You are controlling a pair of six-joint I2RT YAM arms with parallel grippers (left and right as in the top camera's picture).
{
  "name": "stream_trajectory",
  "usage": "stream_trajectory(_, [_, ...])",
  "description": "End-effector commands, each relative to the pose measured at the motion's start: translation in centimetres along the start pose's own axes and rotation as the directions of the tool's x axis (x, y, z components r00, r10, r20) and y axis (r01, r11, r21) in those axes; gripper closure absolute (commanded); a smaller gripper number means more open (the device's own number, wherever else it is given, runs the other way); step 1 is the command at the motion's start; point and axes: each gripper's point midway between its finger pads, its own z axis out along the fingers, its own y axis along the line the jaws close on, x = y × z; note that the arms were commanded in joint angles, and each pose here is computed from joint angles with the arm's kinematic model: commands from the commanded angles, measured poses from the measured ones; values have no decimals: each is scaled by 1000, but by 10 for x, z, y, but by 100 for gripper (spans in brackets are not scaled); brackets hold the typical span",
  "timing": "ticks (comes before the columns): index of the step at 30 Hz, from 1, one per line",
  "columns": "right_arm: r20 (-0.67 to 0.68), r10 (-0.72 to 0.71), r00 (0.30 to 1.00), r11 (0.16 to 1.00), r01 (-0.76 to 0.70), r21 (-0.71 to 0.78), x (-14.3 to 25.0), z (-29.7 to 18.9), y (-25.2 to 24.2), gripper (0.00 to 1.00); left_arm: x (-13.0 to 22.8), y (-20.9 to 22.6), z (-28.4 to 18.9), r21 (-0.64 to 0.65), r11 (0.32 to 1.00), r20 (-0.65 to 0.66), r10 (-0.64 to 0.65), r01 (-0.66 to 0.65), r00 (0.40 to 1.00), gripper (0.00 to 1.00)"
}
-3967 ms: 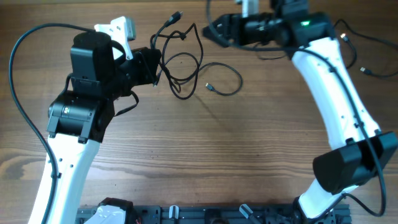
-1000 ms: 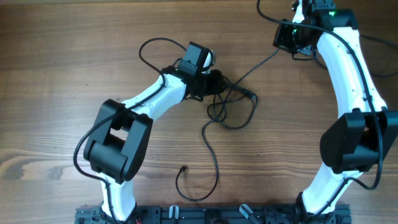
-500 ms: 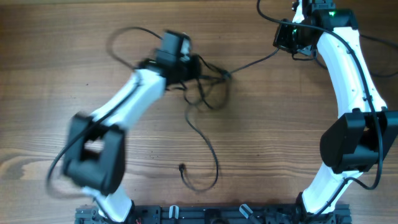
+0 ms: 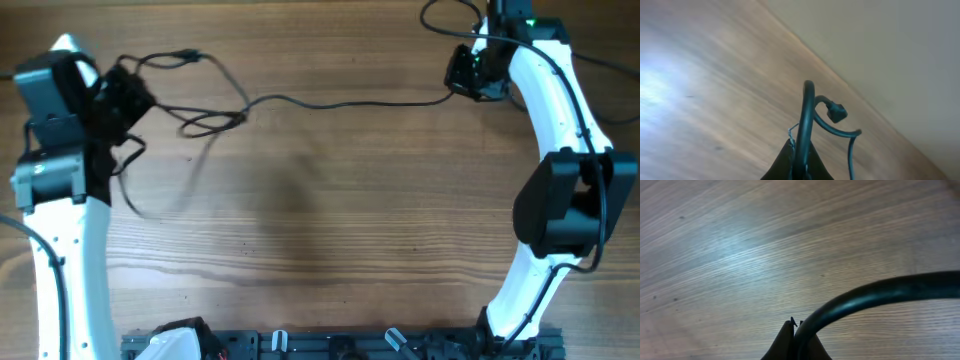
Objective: Untangle cables
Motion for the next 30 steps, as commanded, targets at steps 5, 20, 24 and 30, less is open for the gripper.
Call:
stream_trajectory(5, [43,113,993,986,-118,117,-21,-4,-77,96,-34,82,4,-271,960,101,-44,70,994,96])
stream_trajectory(20, [-12,-410,912,875,389,-289,28,4,59,96,71,-31,51,208,977,-334,114,-45,936,96])
stream_trajectory(24, [-21,-437,899,872,418,-254,44,12,89,91,101,-55,50,259,963,-393,178,-77,902,96])
stream_trajectory(30, [-40,-452,891,865,427,-263,59,14,107,25,111,-55,57,225,973,-421,151,-58,894,96])
